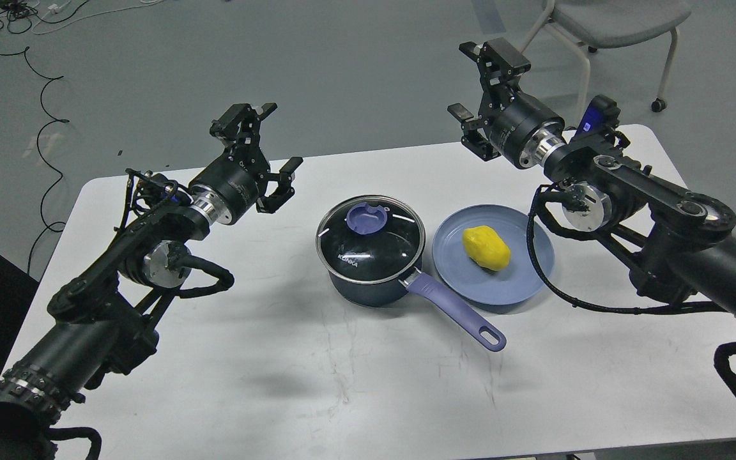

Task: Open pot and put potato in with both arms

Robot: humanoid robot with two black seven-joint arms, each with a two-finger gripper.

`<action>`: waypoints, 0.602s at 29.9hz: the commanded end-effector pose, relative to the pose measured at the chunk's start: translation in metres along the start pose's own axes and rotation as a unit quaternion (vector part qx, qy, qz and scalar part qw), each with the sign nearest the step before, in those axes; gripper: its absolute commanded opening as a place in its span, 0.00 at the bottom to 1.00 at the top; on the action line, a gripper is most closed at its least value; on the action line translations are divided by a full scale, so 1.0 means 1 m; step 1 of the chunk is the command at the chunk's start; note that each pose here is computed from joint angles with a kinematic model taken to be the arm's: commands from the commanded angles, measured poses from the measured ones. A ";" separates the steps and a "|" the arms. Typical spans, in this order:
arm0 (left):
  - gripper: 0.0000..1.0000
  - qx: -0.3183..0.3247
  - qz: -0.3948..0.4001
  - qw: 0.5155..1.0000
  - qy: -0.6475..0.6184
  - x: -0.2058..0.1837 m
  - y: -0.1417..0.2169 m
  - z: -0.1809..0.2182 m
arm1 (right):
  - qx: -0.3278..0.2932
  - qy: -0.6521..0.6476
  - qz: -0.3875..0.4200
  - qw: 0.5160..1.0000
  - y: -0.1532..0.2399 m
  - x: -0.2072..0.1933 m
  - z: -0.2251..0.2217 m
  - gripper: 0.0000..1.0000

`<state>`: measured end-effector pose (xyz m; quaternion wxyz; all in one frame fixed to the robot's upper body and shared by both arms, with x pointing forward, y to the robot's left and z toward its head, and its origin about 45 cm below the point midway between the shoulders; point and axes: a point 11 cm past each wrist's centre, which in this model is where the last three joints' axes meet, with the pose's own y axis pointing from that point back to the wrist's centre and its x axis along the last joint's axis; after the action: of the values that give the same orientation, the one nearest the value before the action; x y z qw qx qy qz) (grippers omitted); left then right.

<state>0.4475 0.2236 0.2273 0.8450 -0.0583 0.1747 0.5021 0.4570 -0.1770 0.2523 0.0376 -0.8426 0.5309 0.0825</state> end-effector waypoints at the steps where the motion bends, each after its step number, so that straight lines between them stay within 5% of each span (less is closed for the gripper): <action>1: 0.98 -0.003 0.003 1.000 -0.003 0.003 0.002 0.004 | 0.000 0.000 0.000 1.000 0.000 0.000 -0.001 1.00; 14: 0.98 -0.031 0.015 0.999 -0.004 0.013 0.005 0.030 | 0.001 0.002 0.002 1.000 0.000 0.002 -0.002 1.00; 18: 0.98 -0.042 0.004 0.990 -0.133 0.005 0.016 0.063 | 0.009 0.002 0.012 1.000 0.002 0.012 -0.009 1.00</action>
<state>0.4555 0.2470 0.2638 0.8434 -0.0708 0.1242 0.5179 0.4582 -0.1807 0.2540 0.0376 -0.8411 0.5336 0.0798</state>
